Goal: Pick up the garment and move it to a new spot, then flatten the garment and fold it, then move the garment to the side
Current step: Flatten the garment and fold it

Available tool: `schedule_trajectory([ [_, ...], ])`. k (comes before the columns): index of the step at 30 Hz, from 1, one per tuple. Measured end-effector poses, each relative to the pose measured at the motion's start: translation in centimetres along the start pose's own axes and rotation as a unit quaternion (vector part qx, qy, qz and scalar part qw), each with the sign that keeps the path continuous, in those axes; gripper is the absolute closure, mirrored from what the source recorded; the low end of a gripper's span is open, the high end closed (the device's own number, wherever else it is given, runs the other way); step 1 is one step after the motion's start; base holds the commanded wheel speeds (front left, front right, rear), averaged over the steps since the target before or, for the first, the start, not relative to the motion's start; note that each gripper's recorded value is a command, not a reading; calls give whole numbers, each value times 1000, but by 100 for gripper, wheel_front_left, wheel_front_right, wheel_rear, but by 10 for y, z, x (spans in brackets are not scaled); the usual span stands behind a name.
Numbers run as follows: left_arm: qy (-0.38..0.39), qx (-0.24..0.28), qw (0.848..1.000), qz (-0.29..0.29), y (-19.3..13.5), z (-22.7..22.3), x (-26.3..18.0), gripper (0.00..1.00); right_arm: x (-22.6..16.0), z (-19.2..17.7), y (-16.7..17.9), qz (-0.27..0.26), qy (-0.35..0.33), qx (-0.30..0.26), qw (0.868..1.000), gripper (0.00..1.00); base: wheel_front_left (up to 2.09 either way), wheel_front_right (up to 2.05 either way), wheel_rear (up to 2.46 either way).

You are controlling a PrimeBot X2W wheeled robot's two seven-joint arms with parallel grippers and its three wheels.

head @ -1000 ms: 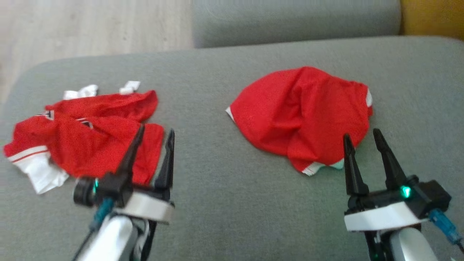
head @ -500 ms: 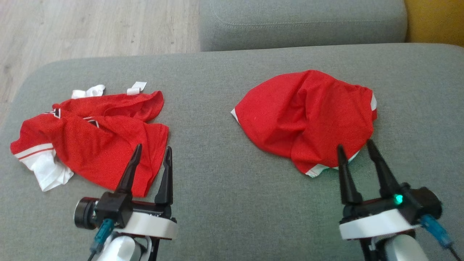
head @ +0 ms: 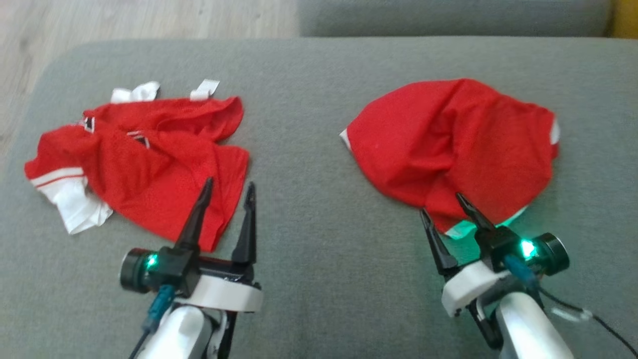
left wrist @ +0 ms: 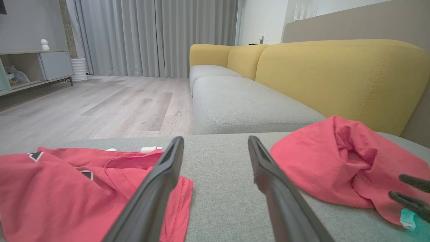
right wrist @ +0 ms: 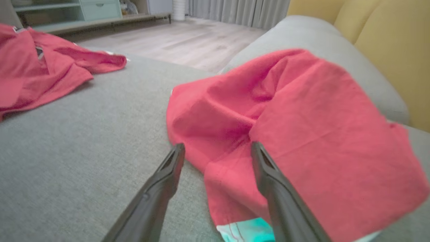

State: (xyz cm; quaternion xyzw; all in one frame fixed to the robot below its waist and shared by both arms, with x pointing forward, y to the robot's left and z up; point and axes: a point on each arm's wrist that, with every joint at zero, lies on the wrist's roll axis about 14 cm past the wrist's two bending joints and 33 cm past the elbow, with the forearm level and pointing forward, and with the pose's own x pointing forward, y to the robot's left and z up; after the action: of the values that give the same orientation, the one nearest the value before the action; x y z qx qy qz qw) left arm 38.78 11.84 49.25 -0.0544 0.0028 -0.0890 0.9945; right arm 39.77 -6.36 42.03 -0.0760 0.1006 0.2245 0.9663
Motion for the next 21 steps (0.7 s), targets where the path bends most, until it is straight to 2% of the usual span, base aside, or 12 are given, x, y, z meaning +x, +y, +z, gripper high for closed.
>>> schedule_trajectory([
  [7, 16, -4, 1000, 11, 7, -12, 3, 0, 27, -36, -3, 16, 76, -23, 997, 0, 0, 0, 0],
  [15, 21, -4, 1000, 21, 13, -15, 8, 0, 48, -47, 1, 32, 95, -29, 995, 0, 0, 0, 0],
  [16, 20, -4, 1000, 21, 14, -15, 9, 0, 50, -48, 1, 33, 97, -28, 994, 100, 0, 0, 0],
  [21, 12, -2, 1000, 21, 15, -9, 10, 0, 52, -45, 3, 37, 93, -23, 995, 100, 0, 0, 0],
])
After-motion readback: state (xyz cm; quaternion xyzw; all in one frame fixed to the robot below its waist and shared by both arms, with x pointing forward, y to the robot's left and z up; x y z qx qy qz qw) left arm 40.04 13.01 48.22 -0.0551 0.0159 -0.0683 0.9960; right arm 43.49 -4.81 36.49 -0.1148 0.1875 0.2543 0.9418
